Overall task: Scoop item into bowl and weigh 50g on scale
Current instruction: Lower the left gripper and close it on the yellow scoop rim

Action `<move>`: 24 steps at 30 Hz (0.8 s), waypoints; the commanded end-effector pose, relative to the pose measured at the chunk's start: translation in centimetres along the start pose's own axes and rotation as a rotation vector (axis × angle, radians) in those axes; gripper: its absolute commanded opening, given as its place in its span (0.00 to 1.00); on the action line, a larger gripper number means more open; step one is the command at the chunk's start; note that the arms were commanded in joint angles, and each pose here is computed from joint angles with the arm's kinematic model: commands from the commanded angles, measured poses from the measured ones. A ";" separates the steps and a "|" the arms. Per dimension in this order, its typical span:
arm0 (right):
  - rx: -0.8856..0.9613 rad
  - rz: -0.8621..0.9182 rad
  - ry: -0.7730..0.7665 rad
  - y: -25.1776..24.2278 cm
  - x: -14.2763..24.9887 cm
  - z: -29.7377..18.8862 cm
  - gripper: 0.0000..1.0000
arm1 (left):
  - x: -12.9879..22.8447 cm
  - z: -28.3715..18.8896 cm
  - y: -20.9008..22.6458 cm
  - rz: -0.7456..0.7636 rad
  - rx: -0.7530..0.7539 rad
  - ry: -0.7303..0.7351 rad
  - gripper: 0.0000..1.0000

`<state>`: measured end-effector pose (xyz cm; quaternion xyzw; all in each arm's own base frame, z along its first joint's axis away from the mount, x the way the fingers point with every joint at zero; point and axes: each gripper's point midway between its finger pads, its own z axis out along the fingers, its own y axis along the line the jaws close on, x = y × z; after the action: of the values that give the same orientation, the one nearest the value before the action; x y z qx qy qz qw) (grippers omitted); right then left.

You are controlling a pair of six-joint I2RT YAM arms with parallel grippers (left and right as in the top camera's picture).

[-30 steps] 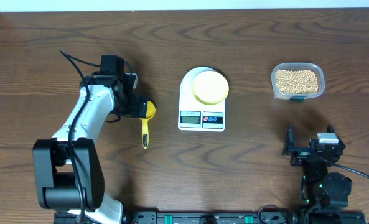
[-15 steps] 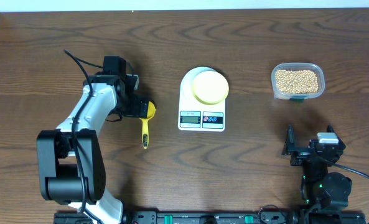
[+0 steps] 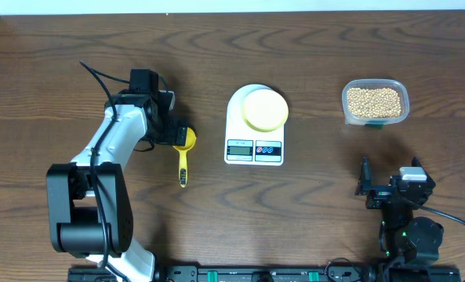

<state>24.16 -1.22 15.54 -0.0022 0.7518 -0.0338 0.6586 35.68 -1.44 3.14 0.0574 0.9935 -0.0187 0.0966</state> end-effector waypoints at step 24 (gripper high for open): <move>0.006 0.010 0.001 -0.1 0.2 0.0 0.99 | 0.7 3.2 0.3 0.023 -0.007 0.034 0.98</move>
<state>24.16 -1.22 15.54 -0.0022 0.7518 -0.0338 0.6586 35.79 -1.43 0.03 0.0604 0.9947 -0.0187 0.0816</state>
